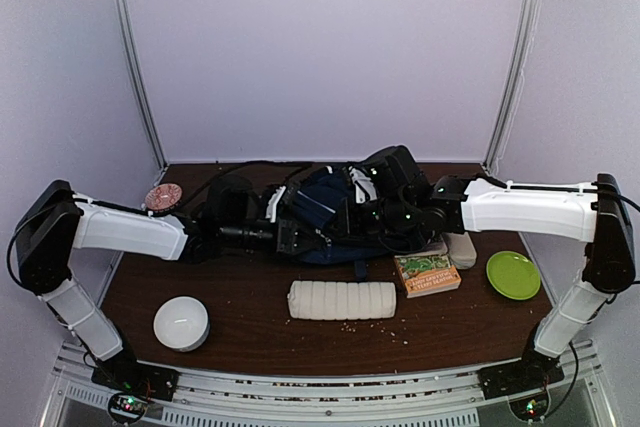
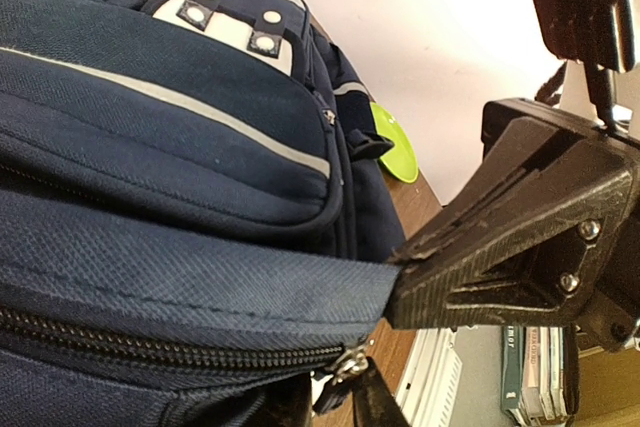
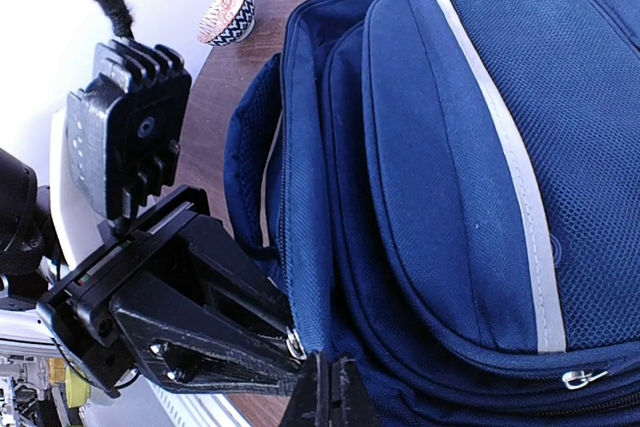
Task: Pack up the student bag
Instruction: Unzip the student bag at the center of the board.
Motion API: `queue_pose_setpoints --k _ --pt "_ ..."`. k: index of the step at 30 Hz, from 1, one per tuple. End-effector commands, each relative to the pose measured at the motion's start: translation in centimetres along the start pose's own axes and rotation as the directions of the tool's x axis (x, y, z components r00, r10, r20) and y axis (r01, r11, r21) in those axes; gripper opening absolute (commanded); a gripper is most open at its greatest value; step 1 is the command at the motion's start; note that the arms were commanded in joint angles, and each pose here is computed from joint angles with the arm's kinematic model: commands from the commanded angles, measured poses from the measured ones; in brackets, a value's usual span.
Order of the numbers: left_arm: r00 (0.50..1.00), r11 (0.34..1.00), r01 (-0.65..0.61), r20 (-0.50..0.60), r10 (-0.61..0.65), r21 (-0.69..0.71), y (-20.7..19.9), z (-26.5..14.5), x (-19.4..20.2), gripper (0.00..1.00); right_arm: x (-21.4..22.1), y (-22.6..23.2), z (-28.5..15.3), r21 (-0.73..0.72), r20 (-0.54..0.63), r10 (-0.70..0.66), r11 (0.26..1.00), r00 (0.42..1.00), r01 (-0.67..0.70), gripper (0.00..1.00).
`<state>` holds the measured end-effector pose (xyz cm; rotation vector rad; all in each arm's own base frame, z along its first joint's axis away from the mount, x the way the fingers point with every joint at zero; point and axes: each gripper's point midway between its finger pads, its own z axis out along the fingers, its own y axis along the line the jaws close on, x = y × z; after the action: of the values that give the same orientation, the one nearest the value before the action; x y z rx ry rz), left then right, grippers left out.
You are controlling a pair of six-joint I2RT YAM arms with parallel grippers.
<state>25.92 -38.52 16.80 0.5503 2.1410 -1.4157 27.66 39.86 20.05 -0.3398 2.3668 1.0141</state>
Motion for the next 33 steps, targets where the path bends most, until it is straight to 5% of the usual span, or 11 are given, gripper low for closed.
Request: queue_pose_setpoints --k 1,9,23,33 --pt "0.999 0.999 -0.03 0.034 0.028 0.043 -0.7 -0.1 -0.8 0.15 -3.0 4.4 -2.5 -0.137 0.096 -0.03 0.99 0.995 0.043 0.0" --pt "0.999 0.999 -0.033 0.02 0.033 0.007 -0.2 -0.8 -0.1 0.0 -2.6 3.4 -2.2 -0.097 0.091 -0.05 0.994 0.995 0.059 0.0" --pt "0.995 0.974 -0.081 -0.076 0.066 -0.21 2.9 -2.5 1.7 0.0 -1.4 0.4 -2.2 0.063 0.026 -0.252 0.966 0.967 0.25 0.0" --pt "0.972 0.855 -0.199 -0.209 0.109 -0.479 6.4 -6.3 2.6 0.0 1.5 -1.4 -2.9 0.085 -0.103 -0.397 0.91 0.912 0.405 0.0"
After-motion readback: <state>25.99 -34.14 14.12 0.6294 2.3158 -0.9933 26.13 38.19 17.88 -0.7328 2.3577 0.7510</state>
